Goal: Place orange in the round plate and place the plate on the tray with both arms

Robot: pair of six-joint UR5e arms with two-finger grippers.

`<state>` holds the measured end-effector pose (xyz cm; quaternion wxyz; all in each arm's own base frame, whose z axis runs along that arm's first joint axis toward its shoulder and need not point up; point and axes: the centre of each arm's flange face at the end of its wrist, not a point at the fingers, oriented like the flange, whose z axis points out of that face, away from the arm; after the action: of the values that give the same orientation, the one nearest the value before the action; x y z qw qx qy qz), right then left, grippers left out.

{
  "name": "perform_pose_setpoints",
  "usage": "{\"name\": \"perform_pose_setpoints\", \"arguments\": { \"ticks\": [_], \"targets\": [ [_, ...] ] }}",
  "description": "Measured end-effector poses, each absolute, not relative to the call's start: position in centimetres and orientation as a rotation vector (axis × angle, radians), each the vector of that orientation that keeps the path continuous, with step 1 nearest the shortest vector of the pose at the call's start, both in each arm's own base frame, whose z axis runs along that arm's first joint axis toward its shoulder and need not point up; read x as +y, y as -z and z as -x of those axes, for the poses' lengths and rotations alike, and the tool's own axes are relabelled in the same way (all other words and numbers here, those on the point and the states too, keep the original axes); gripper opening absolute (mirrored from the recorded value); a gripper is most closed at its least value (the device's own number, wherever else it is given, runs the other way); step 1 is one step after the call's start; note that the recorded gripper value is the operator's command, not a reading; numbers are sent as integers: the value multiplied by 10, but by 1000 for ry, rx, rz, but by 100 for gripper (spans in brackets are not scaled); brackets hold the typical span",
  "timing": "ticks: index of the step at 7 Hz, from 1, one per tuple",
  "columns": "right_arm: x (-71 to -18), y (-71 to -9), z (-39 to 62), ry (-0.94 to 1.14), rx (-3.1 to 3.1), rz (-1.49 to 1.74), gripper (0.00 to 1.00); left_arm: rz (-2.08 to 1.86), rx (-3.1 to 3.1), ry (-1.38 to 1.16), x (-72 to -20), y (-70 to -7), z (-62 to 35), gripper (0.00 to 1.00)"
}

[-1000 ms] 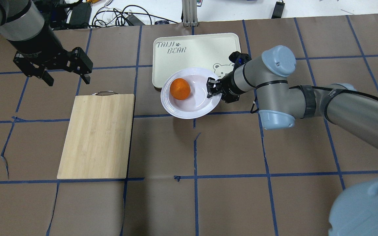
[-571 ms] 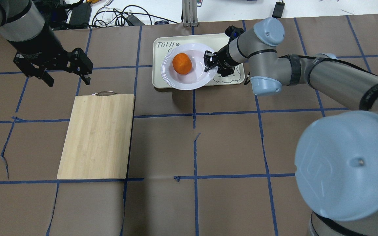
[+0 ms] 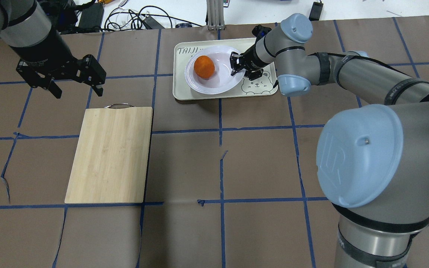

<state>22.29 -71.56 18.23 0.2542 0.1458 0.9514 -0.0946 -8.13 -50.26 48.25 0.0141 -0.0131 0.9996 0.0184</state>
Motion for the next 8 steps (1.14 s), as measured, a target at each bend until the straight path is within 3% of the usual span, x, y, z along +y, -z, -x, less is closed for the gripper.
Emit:
{"name": "perform_pose_setpoints", "arguments": {
  "ticks": [1, 2, 5, 8],
  "targets": [
    [-720, -183, -218, 279, 2609, -411, 84, 41, 3113, -65, -502, -480, 81, 100],
    [-726, -193, -214, 320, 2624, -416, 98, 40, 3114, -73, -501, -476, 82, 100],
    [-746, -272, -194, 414, 2807, -288, 100, 39, 3115, -78, -501, -474, 82, 100],
    [-703, -402, -178, 252, 3014, -134, 100, 33, 3115, -69, -501, -476, 82, 100]
  ]
}}
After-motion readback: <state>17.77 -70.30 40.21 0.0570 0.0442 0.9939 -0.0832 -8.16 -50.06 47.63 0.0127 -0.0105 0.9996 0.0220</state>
